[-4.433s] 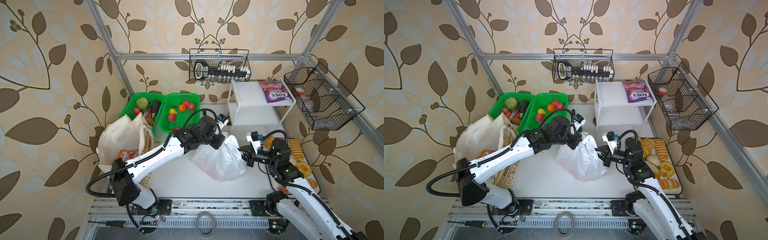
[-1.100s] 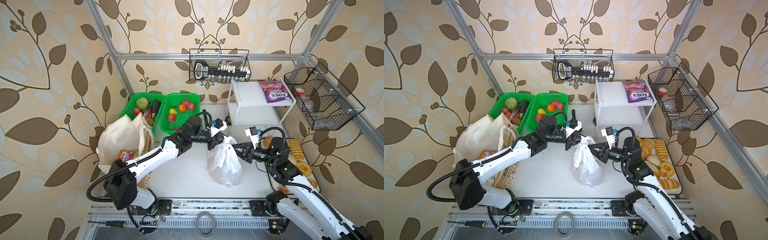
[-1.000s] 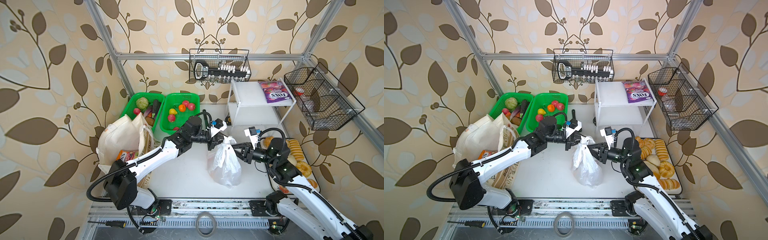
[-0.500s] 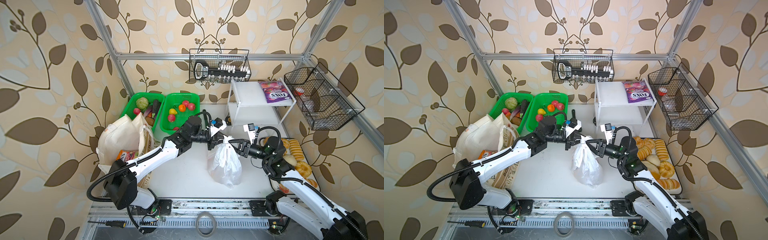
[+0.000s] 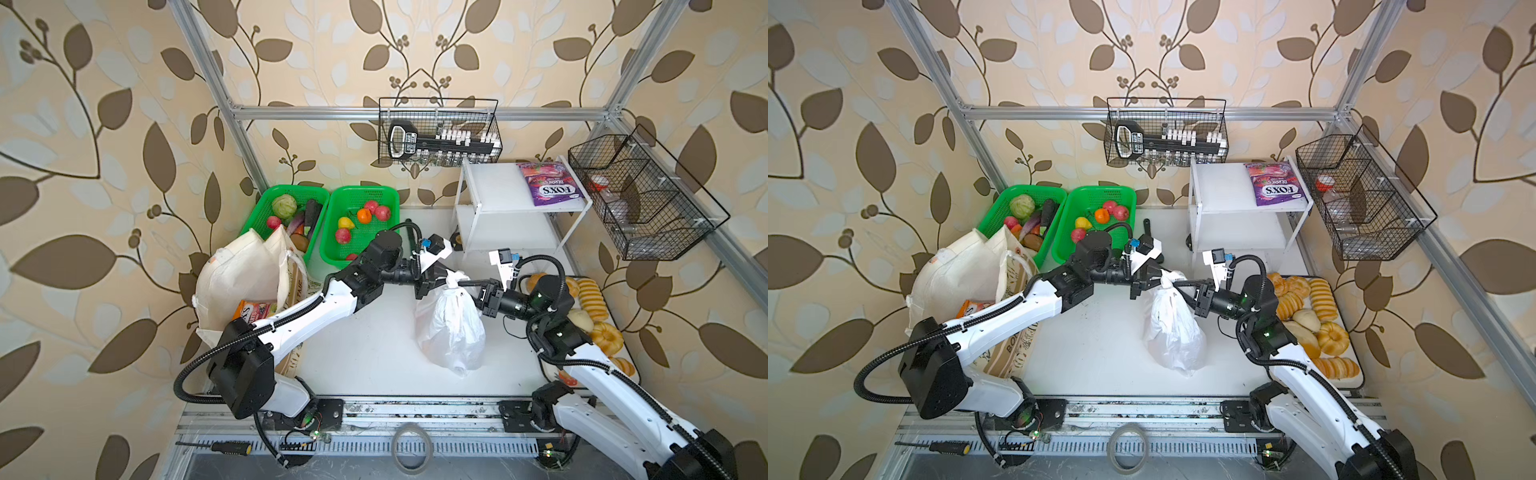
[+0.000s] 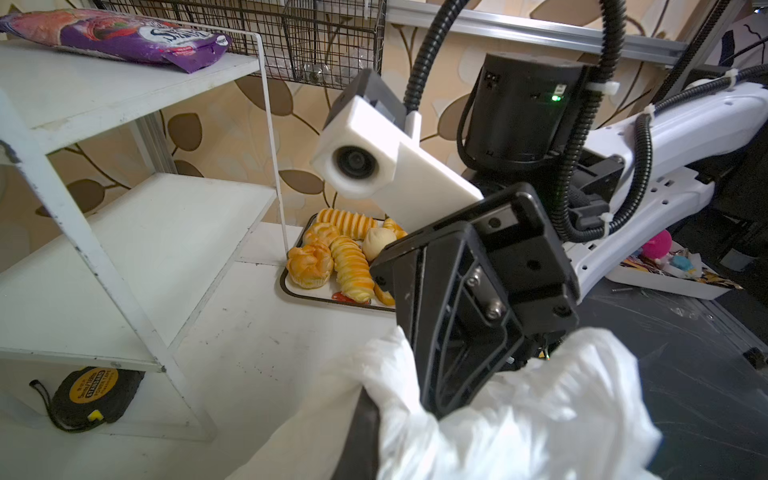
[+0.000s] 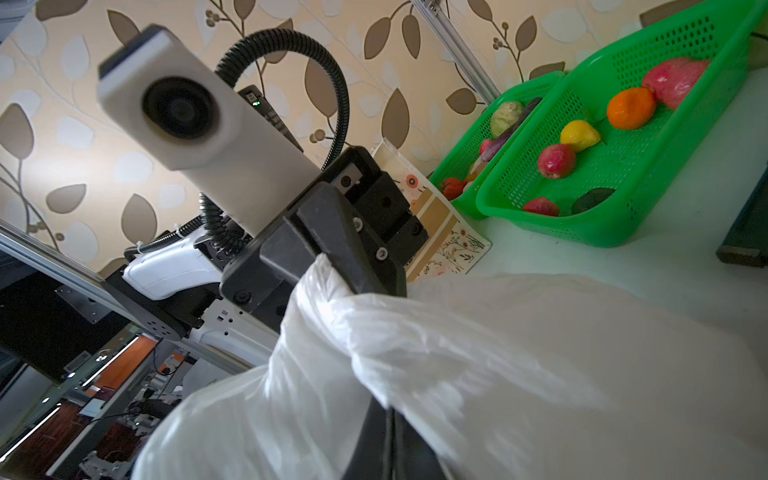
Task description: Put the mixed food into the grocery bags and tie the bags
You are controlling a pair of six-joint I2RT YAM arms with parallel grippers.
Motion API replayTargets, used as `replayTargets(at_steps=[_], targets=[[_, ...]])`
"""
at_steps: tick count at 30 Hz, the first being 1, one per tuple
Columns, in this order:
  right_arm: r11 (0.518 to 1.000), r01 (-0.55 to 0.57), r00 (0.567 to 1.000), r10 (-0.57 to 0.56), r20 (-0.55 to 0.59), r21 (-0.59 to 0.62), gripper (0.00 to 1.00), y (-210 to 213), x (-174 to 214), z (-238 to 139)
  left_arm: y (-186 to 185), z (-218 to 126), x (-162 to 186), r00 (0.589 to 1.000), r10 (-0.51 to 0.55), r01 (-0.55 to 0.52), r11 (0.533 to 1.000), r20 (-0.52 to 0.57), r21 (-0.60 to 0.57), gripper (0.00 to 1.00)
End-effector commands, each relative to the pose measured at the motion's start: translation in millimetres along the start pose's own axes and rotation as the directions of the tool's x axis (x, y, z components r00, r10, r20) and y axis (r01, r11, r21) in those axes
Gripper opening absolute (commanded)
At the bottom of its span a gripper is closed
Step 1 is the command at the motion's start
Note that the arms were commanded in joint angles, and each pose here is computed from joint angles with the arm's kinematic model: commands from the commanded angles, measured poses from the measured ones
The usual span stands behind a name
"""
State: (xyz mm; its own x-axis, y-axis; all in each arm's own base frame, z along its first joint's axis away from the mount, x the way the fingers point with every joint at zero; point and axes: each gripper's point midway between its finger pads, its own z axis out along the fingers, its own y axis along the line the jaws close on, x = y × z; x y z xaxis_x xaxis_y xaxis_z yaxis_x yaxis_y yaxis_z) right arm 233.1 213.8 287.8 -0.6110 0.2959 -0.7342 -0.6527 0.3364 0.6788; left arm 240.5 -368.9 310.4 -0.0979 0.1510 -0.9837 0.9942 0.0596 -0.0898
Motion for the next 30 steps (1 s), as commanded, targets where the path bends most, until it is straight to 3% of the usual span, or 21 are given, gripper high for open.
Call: replayTargets(at_steps=[1,9,16,18,20,24,30], targets=[[0.995,0.050,0.999,-0.051,0.004,0.083,0.00,-11.3,3.5,-6.4,-4.8,1.9,0.3,1.000,0.009,-0.009,1.000,-0.005,0.011,0.00],[0.983,0.082,0.997,-0.083,-0.004,0.162,0.00,-19.4,9.4,-16.7,-1.2,2.2,2.1,1.000,0.002,-0.002,1.000,-0.023,-0.007,0.00],[0.983,0.119,0.993,-0.121,0.006,0.143,0.00,-10.1,6.0,-16.7,-3.0,2.0,-0.6,1.000,0.005,-0.005,1.000,-0.021,0.003,0.00],[0.987,0.135,0.991,-0.135,-0.011,0.090,0.09,-0.9,9.7,-14.4,-5.0,2.1,-2.1,1.000,0.007,-0.006,1.000,-0.011,0.015,0.00],[0.990,0.132,0.991,-0.131,-0.019,0.052,0.27,6.1,10.1,-13.8,-7.2,2.3,-4.7,1.000,0.009,-0.009,1.000,0.006,0.029,0.00],[0.982,0.168,0.985,-0.164,-0.047,0.087,0.31,1.9,19.9,-16.8,-11.2,2.3,-5.7,0.999,0.025,-0.026,0.998,0.035,0.055,0.00],[0.922,0.348,0.934,-0.327,-0.143,0.167,0.50,2.1,51.0,-9.9,-6.6,10.6,-0.8,0.999,0.008,-0.011,0.997,0.032,0.083,0.00]])
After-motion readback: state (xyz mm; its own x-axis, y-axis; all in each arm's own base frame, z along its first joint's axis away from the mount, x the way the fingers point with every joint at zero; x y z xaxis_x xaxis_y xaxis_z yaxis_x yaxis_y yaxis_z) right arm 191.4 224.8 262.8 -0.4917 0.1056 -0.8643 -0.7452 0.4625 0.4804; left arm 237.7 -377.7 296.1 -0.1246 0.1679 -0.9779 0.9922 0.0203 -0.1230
